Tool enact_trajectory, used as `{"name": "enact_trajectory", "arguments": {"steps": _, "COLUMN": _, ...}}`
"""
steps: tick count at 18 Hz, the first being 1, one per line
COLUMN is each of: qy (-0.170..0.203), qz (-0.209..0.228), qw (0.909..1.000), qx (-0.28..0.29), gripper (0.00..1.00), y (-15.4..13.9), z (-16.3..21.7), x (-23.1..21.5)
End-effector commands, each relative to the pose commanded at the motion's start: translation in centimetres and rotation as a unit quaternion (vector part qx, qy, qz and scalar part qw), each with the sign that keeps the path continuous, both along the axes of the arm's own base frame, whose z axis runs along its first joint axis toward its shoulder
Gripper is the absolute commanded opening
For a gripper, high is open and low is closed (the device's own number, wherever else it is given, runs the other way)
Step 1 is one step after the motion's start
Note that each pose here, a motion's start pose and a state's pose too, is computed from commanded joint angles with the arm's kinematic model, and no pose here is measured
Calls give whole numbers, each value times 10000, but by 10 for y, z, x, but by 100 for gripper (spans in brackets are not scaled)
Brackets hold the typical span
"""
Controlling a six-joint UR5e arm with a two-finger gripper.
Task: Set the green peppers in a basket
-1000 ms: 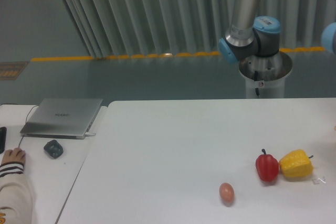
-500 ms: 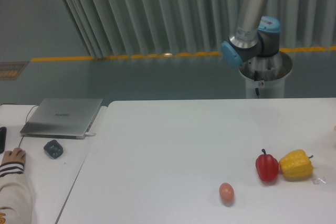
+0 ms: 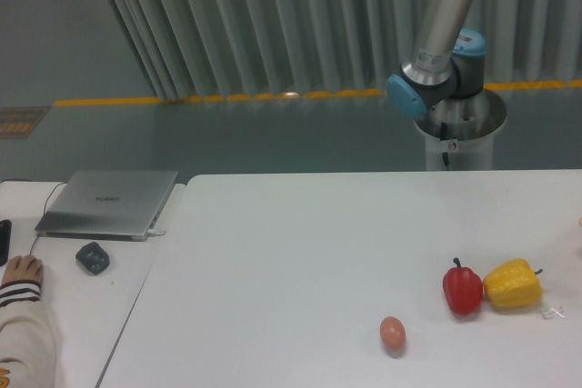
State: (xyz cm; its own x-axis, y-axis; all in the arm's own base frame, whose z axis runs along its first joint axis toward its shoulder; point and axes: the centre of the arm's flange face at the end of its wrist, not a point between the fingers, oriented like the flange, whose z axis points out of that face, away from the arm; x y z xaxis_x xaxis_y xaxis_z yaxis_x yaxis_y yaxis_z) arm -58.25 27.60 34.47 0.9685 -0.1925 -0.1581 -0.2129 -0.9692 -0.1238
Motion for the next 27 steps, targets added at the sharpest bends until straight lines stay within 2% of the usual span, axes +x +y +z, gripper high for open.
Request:
{"name": "enact_trajectory", "arguments": {"steps": 7, "qy": 64, "qz": -214, "qw": 9998, "qx": 8, "gripper": 100, "y": 15, "z": 8, "x": 10}}
{"name": "enact_trajectory", "arguments": {"steps": 11, "qy": 144, "qz": -870, "qw": 9961, "qx": -97, "gripper": 100, "y": 24, "z": 20, "x": 23}}
{"name": "enact_trajectory", "arguments": {"steps": 15, "qy": 149, "qz": -1693, "qw": 9852, "qx": -205, "gripper": 100, "y": 37, "z": 32, "x": 41}}
{"name": "enact_trajectory", "arguments": {"steps": 18, "qy": 155, "qz": -2104, "qw": 9767, "qx": -407, "gripper": 100, "y": 66, "z": 38, "x": 66}}
{"name": "enact_trajectory", "arguments": {"steps": 22, "qy": 180, "qz": -2499, "qw": 9656, "qx": -691, "gripper": 100, "y": 107, "z": 39, "x": 96}}
{"name": "enact_trajectory", "arguments": {"steps": 27, "qy": 53, "qz": -2704, "qw": 9585, "qx": -907, "gripper": 100, "y": 124, "z": 37, "x": 112}}
